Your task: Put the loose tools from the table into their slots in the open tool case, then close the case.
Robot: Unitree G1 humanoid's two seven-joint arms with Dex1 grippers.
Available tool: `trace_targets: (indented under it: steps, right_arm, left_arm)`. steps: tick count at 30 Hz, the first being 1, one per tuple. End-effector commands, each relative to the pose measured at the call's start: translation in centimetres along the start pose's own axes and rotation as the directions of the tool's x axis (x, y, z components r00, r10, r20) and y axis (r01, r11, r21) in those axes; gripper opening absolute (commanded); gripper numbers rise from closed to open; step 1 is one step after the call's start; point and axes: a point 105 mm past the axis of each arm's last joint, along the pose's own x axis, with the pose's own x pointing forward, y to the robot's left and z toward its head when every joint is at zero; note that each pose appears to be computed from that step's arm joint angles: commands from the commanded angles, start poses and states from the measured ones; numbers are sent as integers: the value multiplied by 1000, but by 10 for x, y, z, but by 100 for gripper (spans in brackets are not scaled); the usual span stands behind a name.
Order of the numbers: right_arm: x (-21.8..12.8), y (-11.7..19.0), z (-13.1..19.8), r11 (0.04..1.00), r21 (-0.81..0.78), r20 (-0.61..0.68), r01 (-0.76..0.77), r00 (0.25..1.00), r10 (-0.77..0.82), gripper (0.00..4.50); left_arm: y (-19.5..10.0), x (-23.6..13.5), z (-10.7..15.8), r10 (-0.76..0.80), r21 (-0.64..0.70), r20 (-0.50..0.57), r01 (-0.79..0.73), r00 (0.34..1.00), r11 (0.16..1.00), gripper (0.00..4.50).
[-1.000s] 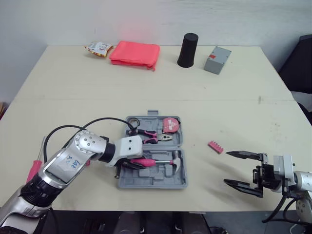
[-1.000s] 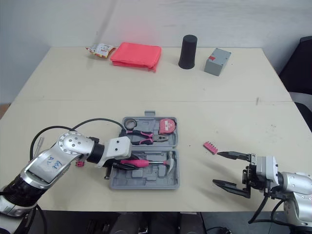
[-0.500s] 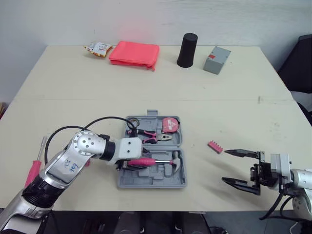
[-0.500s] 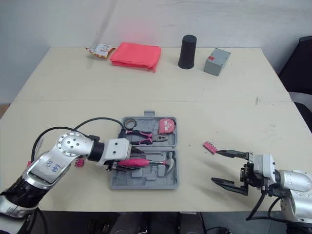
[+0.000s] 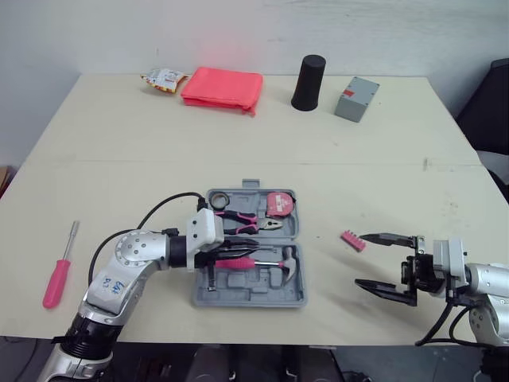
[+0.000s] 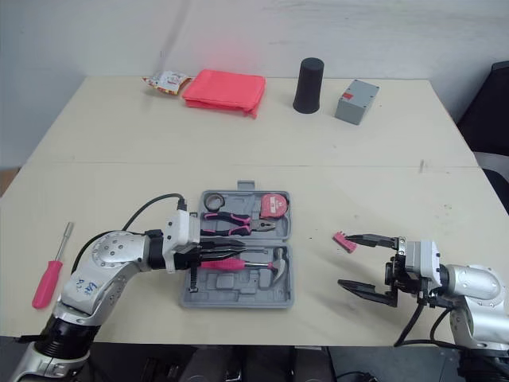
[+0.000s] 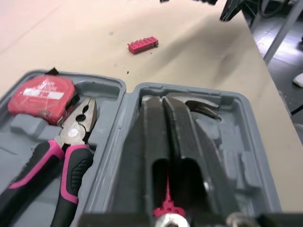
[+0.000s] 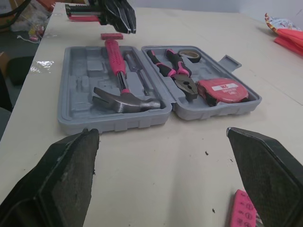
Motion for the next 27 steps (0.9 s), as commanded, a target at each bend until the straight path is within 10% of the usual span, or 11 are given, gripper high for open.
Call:
trace_targets:
  steps: [1,27]
  right_arm:
    - [-3,1,3,1000,4,-18,-16,1000,16,450]
    - [3,0,4,999,4,-19,35,999,-35,450]
  left_arm:
    - [-10,3,-17,-20,-9,-35,20,999,1000,2]
    - [-30,7,-90,-108,61,-355,139,929,988,2]
